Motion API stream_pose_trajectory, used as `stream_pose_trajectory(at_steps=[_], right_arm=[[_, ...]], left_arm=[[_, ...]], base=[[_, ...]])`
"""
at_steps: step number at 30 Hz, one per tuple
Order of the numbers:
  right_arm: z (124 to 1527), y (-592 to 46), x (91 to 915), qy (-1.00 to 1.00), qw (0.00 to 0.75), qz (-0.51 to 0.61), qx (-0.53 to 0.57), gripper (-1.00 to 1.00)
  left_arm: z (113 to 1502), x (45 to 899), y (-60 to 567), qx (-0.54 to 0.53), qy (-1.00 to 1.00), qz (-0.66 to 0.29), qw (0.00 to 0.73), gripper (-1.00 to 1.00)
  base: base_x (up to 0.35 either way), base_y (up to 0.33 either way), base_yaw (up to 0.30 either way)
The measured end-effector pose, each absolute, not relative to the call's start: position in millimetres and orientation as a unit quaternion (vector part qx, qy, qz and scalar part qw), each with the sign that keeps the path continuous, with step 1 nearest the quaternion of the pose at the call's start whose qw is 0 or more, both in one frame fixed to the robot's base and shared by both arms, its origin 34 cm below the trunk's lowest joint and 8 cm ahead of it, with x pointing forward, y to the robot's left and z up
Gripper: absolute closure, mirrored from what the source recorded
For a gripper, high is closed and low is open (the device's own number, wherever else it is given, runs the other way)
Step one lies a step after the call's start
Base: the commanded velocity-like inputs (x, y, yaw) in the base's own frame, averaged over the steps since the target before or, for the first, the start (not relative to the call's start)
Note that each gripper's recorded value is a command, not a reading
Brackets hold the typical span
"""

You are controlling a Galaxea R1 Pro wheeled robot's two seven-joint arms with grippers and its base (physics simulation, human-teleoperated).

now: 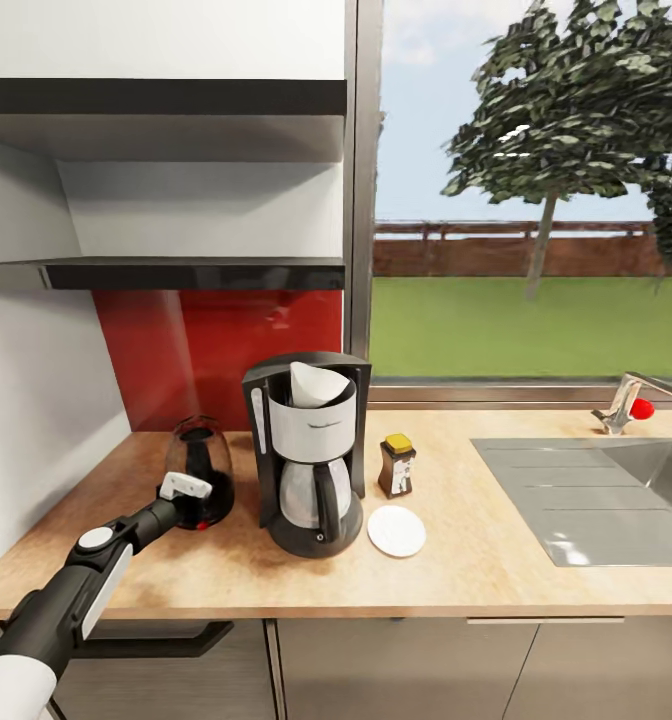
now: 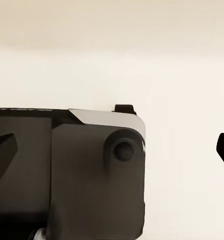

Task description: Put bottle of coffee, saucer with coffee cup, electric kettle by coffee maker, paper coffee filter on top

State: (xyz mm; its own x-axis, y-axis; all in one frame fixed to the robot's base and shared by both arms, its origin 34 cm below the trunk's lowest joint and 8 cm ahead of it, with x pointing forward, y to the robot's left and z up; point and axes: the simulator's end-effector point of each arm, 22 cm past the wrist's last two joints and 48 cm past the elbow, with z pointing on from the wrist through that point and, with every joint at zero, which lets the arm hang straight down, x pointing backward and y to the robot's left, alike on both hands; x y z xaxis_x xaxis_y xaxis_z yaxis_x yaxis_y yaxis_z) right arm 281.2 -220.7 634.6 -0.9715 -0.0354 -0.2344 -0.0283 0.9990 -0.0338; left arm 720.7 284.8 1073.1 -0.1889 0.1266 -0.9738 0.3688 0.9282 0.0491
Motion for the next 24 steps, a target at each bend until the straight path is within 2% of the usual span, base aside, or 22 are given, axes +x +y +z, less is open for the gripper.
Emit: stream_pose_trajectory(at_steps=[3, 4, 24], right_arm=[[634.6, -220.8, 281.4, 0.993, 0.118, -0.015, -0.016, -1.00], [634.6, -220.7, 281.2, 0.993, 0.118, -0.015, -0.016, -1.00], [634.5, -220.7, 280.5, 0.993, 0.118, -0.015, -0.017, -1.00]], left_arm=[[1073.2, 721.0, 285.0, 0.163, 0.765, -0.098, 0.616, 1.00], [1073.2, 720.9, 284.8, 0.162, 0.765, -0.099, 0.616, -1.00], [1075.0, 720.4, 287.1, 0.158, 0.762, -0.099, 0.620, -1.00]], base=[[0.000, 0.000, 0.000], [0.000, 0.000, 0.000], [0.000, 0.000, 0.000]])
